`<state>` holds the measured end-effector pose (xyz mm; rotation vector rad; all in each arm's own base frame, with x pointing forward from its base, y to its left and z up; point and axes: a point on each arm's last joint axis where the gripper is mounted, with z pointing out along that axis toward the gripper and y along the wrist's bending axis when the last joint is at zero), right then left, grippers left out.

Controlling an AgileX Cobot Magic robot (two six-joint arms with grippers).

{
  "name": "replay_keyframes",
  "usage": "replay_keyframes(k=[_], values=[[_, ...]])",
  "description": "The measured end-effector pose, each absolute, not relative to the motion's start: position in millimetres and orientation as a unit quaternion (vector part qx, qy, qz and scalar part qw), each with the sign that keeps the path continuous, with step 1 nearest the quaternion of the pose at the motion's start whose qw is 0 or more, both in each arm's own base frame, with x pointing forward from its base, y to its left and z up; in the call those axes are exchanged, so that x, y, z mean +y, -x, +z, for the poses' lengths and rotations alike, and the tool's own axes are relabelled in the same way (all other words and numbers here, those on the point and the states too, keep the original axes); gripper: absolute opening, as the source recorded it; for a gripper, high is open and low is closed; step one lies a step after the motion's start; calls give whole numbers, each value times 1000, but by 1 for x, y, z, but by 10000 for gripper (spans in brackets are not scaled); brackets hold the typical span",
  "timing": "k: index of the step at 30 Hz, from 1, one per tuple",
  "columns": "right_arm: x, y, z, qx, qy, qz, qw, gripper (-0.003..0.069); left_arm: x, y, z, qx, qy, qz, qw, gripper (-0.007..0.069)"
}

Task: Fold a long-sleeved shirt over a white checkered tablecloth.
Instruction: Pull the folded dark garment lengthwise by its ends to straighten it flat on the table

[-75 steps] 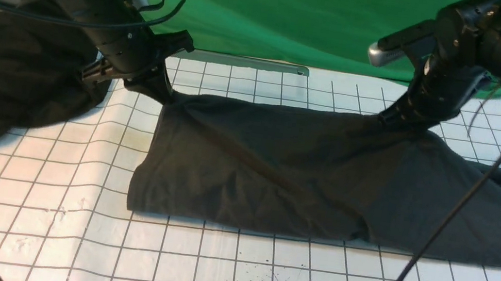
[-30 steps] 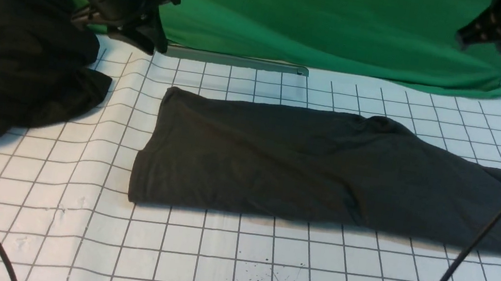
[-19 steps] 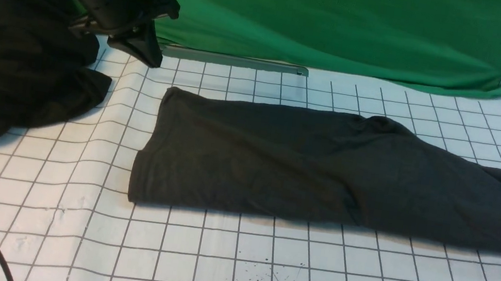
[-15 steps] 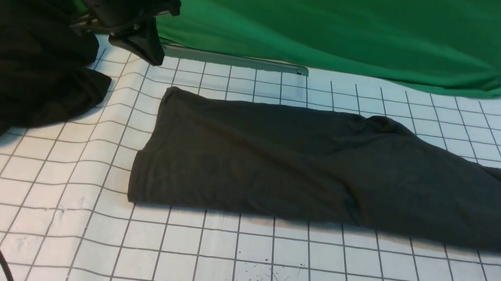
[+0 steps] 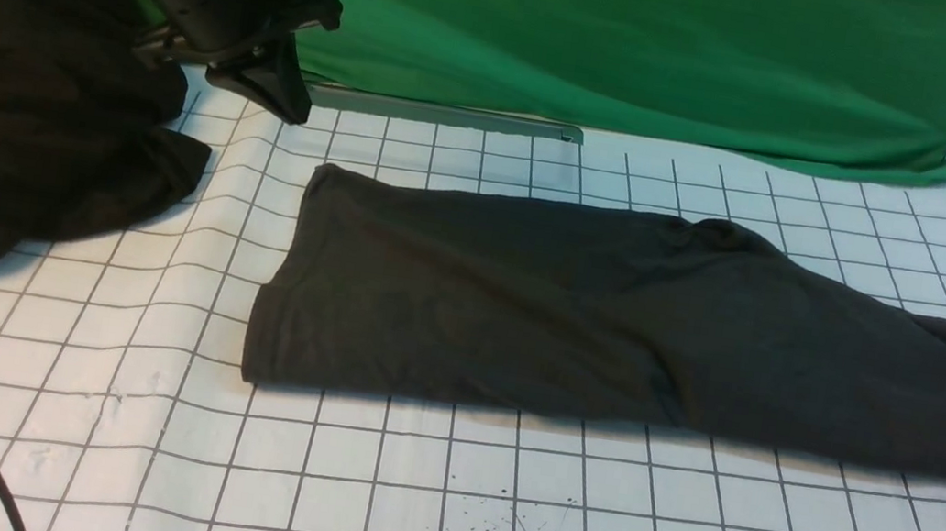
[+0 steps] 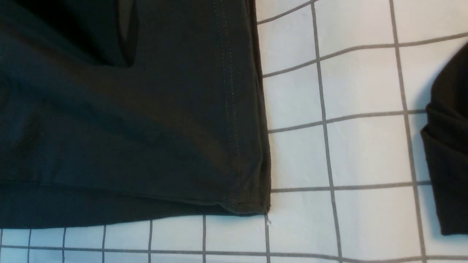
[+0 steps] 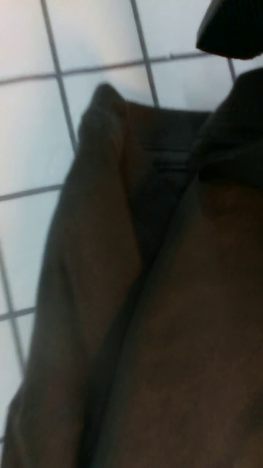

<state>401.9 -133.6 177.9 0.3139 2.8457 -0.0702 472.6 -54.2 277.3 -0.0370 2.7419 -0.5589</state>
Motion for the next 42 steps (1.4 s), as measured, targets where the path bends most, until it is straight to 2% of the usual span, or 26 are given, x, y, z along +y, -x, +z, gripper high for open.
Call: replay_keyframes(k=[5, 9, 11, 16, 20, 24, 29, 32, 34, 38, 39, 40, 41, 42], values=[[-133, -402, 173, 987, -99, -21, 128, 270, -54, -473, 277, 965, 13, -197, 171, 3], [-133, -401, 173, 988, -93, -19, 126, 65, -55, -473, 277, 965, 13, -199, 170, 3], [-132, -401, 173, 988, -92, -19, 124, 33, -55, -473, 277, 965, 13, -199, 170, 3], [-132, -401, 187, 988, -91, -19, 126, 29, -55, -472, 278, 964, 13, -201, 170, 3], [-134, -407, 222, 982, -90, -27, 162, 29, -56, -472, 278, 964, 13, -201, 170, 3], [-135, -411, 235, 976, -88, -34, 194, 33, -56, -473, 278, 964, 14, -202, 172, 3], [-138, -421, 228, 968, -88, -43, 232, 62, -55, -474, 278, 963, 15, -202, 177, 3], [-140, -429, 212, 966, -89, -45, 239, 122, -55, -474, 278, 963, 15, -202, 180, 3], [-142, -432, 200, 967, -89, -45, 234, 175, -55, -475, 278, 962, 16, -202, 183, 3], [-144, -437, 168, 973, -88, -41, 207, 353, -55, -475, 278, 962, 16, -202, 183, 3], [-144, -437, 167, 974, -88, -41, 206, 360, -55, -475, 278, 962, 16, -202, 183, 3], [-144, -437, 163, 976, -88, -40, 197, 423, -55, -475, 278, 962, 16, -202, 184, 3], [-144, -438, 164, 976, -86, -41, 194, 451, -55, -475, 278, 962, 16, -202, 184, 3], [-144, -438, 164, 976, -86, -41, 194, 456, -55, -475, 278, 962, 16, -202, 184, 3]])
